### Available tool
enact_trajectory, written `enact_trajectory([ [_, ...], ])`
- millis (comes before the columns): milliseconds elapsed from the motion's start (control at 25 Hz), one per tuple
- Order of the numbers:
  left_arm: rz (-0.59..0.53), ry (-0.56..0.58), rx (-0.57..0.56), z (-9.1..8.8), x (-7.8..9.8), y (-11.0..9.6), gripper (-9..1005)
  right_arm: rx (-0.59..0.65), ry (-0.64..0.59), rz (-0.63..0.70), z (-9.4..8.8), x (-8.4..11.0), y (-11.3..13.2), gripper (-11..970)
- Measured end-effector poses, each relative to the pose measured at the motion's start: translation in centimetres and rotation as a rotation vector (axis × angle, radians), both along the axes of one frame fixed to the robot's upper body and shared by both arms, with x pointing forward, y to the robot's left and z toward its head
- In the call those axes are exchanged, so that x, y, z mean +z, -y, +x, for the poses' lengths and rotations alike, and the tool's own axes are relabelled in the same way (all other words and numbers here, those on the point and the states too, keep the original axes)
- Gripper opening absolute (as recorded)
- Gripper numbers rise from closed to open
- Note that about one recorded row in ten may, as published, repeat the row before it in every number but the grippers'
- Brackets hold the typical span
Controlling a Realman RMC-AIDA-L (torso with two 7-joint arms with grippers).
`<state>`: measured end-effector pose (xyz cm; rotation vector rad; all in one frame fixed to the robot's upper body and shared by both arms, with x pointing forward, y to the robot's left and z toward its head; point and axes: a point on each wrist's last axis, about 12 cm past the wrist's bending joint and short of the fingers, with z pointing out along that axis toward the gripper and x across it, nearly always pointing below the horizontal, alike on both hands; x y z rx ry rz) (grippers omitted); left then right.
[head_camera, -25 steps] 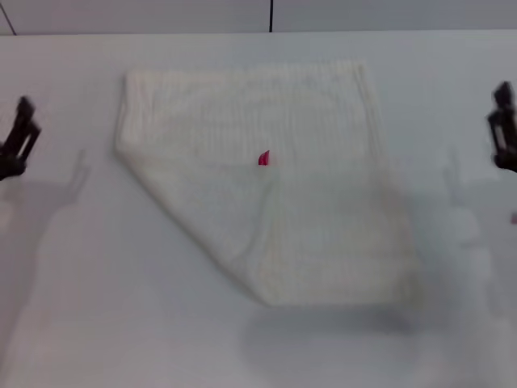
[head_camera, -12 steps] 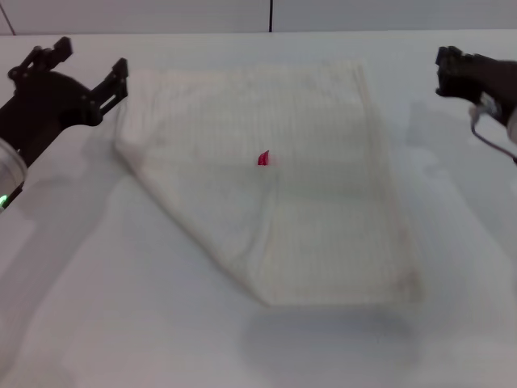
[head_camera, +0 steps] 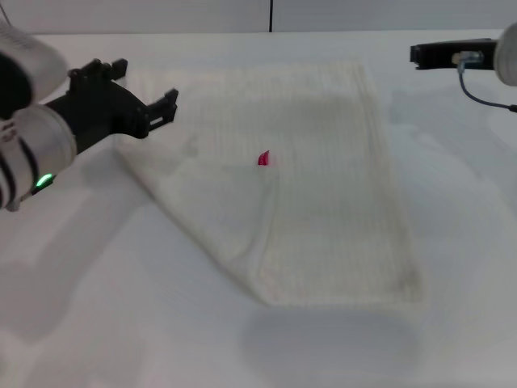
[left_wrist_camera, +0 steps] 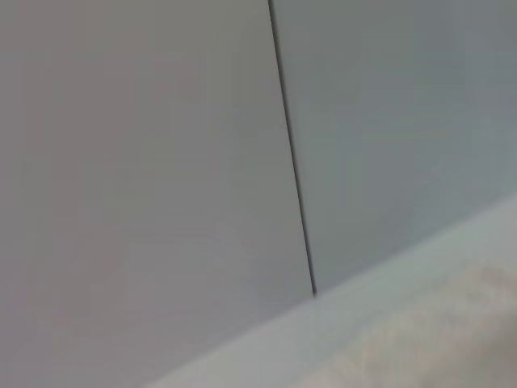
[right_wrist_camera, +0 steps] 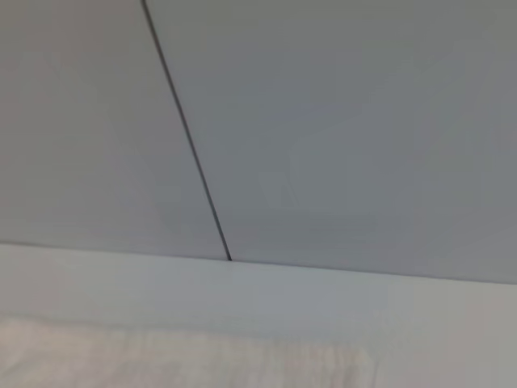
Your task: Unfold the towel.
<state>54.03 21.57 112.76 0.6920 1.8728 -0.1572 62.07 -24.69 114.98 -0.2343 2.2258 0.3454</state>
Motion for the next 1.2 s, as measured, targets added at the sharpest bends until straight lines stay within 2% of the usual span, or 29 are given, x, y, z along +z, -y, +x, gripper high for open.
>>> enact_trajectory([
  [320, 0.135, -0.114, -0.03, 1.7, 1.3, 1.9, 743, 0.049, -0.026, -0.018, 1.0, 0.6, -1.3, -2],
  [520, 0.191, -0.159, -0.127, 2.1, 2.0, 3.0, 735, 0.08, -0.128, -0.05, 2.2, 0.2, -2.0, -2],
  [640, 0.183, -0.174, -0.187, 1.9, 2.1, 4.3, 730, 0.094, -0.189, -0.075, 2.9, -0.6, -2.6, -2],
  [880, 0.197, -0.187, -0.254, 1.1, 1.1, 6.5, 720, 0.096, -0.242, -0.108, 4.0, -1.4, -3.2, -2],
  [1200, 0.209, -0.209, -0.293, 0.9, -0.4, 8.0, 708, 0.086, -0.254, -0.113, 4.7, -1.8, -3.5, -1],
])
